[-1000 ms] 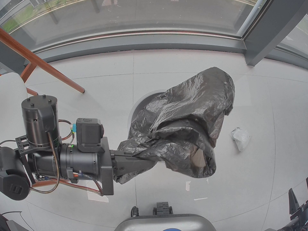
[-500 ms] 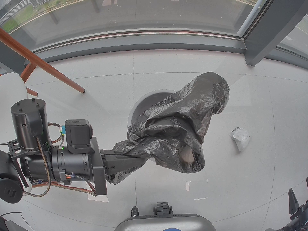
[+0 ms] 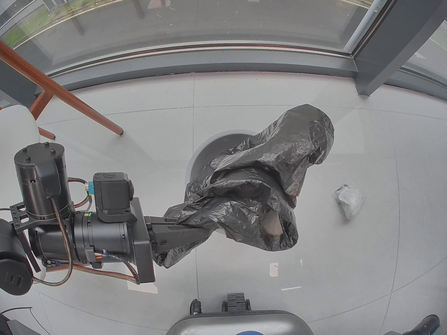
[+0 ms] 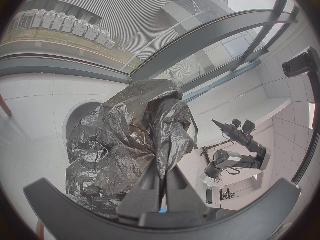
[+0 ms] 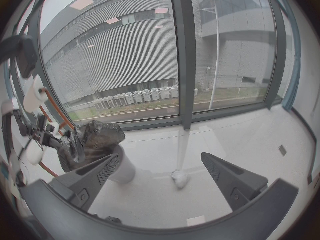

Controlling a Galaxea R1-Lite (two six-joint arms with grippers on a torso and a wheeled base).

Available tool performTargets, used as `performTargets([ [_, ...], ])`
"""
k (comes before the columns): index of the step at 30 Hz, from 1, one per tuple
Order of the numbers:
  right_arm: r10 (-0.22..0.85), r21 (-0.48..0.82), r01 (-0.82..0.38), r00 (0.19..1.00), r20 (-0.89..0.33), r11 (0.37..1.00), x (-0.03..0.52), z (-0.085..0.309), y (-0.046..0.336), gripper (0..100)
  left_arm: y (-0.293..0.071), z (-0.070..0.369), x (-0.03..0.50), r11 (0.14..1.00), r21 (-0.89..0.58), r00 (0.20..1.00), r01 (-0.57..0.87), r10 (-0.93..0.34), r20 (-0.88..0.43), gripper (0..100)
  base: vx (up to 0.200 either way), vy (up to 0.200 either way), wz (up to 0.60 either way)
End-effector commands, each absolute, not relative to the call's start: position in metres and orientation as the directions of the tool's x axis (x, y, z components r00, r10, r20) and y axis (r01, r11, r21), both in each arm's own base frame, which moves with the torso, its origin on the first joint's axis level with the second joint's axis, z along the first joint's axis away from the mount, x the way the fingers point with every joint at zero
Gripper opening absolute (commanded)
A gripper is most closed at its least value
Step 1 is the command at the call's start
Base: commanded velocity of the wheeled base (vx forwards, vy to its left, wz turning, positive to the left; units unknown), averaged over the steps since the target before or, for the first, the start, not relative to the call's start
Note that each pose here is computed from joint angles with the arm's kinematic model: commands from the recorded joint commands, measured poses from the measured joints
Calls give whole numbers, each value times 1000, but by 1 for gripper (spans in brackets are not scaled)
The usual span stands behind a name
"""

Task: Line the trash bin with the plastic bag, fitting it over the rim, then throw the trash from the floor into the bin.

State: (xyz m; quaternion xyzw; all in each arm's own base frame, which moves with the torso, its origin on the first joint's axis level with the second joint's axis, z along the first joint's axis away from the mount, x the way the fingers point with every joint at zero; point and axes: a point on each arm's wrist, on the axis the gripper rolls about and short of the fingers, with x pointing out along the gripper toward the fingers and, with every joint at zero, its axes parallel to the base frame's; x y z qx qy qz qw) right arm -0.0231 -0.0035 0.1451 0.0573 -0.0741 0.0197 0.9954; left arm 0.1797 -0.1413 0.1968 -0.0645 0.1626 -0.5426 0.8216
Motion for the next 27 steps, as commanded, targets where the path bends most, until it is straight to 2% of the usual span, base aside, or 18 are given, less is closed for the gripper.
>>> performTargets([
  [1,245,248,-219,966,-78,944,59,214,18,100,-142,197,179,403,-280,360,871,-912,-195,0,0,0,0],
  [7,363,266,-305,908,-208,915,94,212,33,100,-141,196,179,418,-279,373,865,-906,-201,0,0,0,0],
  [12,426,297,-357,879,-214,885,112,222,31,100,-141,196,179,426,-277,381,861,-902,-204,0,0,0,0],
  [18,407,318,-322,878,-251,892,137,220,18,100,-141,196,180,440,-273,395,856,-896,-203,0,0,0,0],
  [21,397,305,-325,892,-215,895,163,218,14,100,-141,196,179,439,-274,393,856,-896,-206,0,0,0,0],
  [22,391,300,-326,901,-190,897,173,219,10,0,-141,196,180,440,-274,395,855,-895,-206,0,0,0,0],
  [27,450,297,-400,885,-123,867,206,213,2,0,-141,196,180,438,-272,394,857,-896,-205,0,0,0,0],
])
